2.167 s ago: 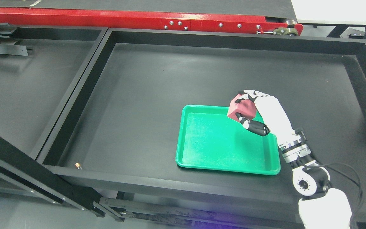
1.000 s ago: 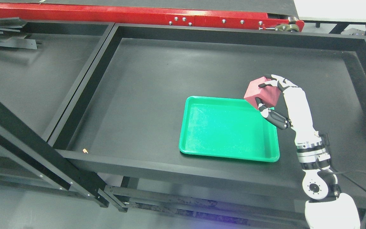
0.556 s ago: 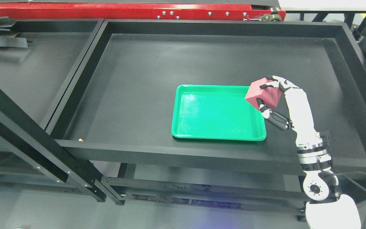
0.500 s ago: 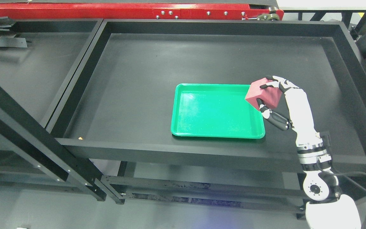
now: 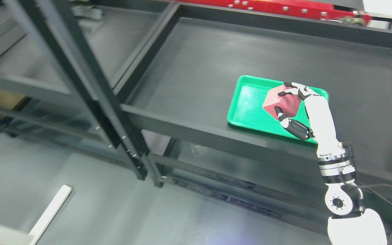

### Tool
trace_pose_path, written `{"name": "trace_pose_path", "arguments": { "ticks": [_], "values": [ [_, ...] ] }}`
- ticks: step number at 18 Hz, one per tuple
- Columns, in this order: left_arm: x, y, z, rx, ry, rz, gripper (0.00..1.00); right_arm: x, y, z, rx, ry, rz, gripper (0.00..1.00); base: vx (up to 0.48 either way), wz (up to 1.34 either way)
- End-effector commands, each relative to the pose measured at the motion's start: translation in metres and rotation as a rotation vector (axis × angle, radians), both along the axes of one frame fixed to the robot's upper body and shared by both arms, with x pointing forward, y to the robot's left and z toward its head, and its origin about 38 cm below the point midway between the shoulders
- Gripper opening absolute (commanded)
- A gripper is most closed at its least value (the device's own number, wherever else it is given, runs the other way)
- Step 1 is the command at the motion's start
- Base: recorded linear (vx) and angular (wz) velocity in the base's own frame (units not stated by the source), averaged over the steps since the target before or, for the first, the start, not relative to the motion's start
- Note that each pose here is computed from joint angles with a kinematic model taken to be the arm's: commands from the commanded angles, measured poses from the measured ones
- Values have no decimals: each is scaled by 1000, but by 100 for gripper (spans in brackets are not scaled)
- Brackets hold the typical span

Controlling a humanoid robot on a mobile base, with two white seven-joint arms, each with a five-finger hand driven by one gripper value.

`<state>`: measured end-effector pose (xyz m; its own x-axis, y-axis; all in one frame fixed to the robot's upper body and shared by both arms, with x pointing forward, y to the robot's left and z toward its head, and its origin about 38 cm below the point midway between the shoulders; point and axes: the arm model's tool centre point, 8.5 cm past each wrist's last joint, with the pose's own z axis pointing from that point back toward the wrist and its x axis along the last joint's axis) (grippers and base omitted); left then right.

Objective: Pick pink block from left shelf to tray
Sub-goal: 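Turn away from the shelf carrying the cube toward the blue tray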

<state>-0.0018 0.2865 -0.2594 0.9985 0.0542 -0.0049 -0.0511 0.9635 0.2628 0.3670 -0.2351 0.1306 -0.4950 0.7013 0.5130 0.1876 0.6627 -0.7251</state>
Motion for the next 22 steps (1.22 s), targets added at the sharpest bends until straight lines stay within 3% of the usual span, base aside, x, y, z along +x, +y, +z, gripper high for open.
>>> {"name": "trace_pose_path", "arguments": {
  "ticks": [1, 22],
  "values": [
    [26, 11, 1, 17, -48, -4, 100, 0, -5, 0, -18, 1, -3, 5, -189, 687],
    [25, 11, 1, 17, -47, -4, 100, 0, -5, 1, -2, 0, 0, 5, -142, 760]
  ]
}}
